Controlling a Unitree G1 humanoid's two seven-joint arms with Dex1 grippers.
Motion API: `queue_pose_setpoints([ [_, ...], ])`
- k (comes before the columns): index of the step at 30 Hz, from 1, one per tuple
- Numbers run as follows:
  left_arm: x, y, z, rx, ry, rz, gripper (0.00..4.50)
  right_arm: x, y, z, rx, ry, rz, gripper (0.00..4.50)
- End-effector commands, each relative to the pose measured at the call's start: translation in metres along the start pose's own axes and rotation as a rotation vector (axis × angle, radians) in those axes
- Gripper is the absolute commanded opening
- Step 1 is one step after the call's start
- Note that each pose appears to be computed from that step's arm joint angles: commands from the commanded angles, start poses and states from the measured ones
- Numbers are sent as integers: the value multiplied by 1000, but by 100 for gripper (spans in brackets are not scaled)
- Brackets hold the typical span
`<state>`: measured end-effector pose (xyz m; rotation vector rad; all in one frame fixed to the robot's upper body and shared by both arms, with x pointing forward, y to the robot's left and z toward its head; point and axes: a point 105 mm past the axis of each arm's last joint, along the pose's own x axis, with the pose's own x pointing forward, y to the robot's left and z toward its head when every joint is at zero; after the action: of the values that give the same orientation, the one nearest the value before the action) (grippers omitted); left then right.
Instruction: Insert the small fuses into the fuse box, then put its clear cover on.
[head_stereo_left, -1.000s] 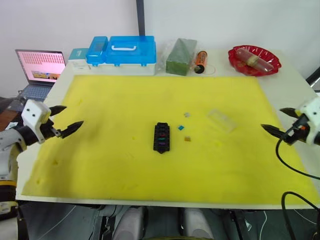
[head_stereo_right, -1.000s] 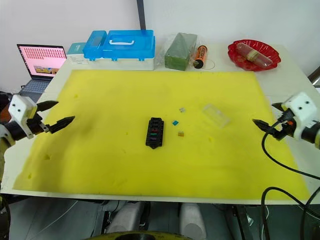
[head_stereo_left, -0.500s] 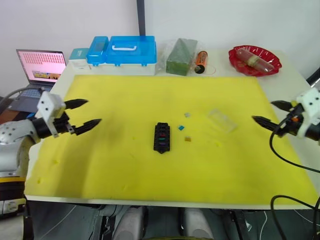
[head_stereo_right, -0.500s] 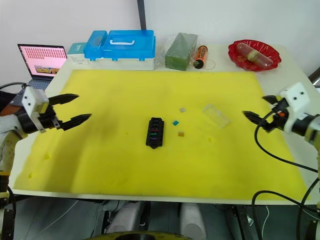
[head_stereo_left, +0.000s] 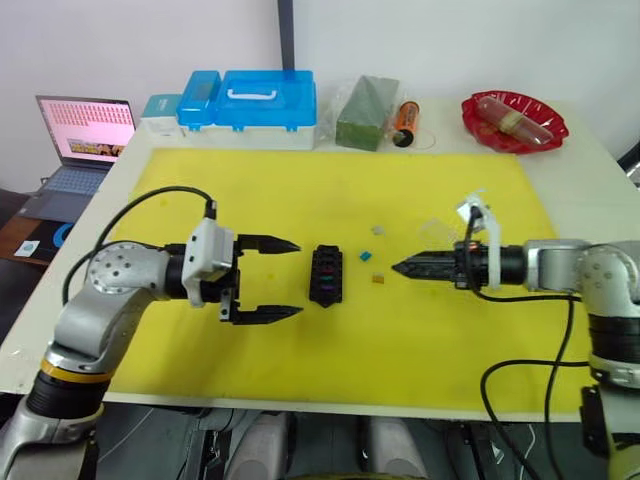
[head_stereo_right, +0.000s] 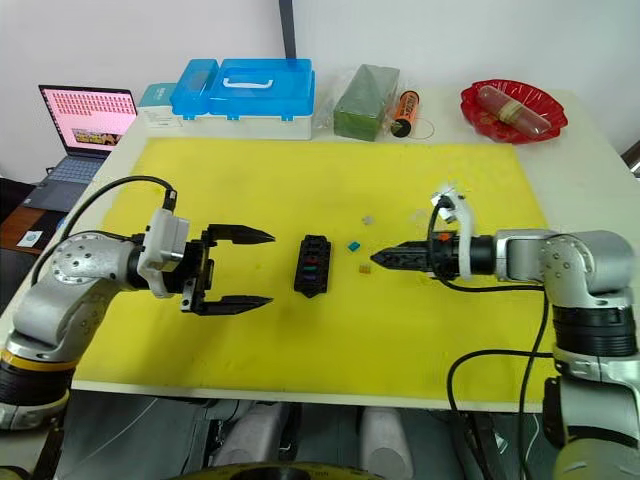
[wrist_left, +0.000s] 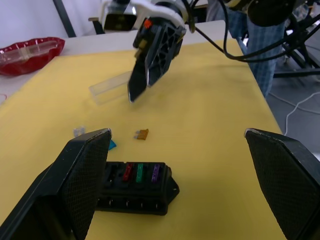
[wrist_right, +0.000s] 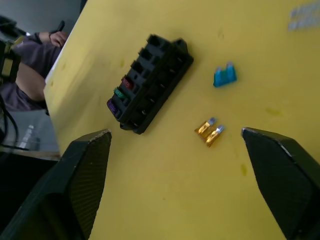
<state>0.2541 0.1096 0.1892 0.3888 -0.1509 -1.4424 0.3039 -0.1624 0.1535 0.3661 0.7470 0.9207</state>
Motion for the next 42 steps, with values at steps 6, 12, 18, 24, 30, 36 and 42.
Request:
queue_pose_setpoints([
  [6,2,-2,2,38,-4,11,450,14,2,-4,166,36,44,320],
  [12,5,-1,4,38,-13,17,450,21,-5,-10,238,55,40,320],
  [18,7,-1,4,39,-16,10,450,28,-6,-11,278,48,46,320],
  [24,8,-2,4,39,-18,2,450,36,-7,-14,305,47,50,320],
  [30,8,-3,4,41,-16,0,450,43,-7,-22,317,56,43,288],
  [36,9,-4,3,39,-16,-2,450,47,-16,-31,329,48,-21,93],
  [42,9,-4,2,34,-17,0,450,42,-26,-41,360,22,-61,2],
])
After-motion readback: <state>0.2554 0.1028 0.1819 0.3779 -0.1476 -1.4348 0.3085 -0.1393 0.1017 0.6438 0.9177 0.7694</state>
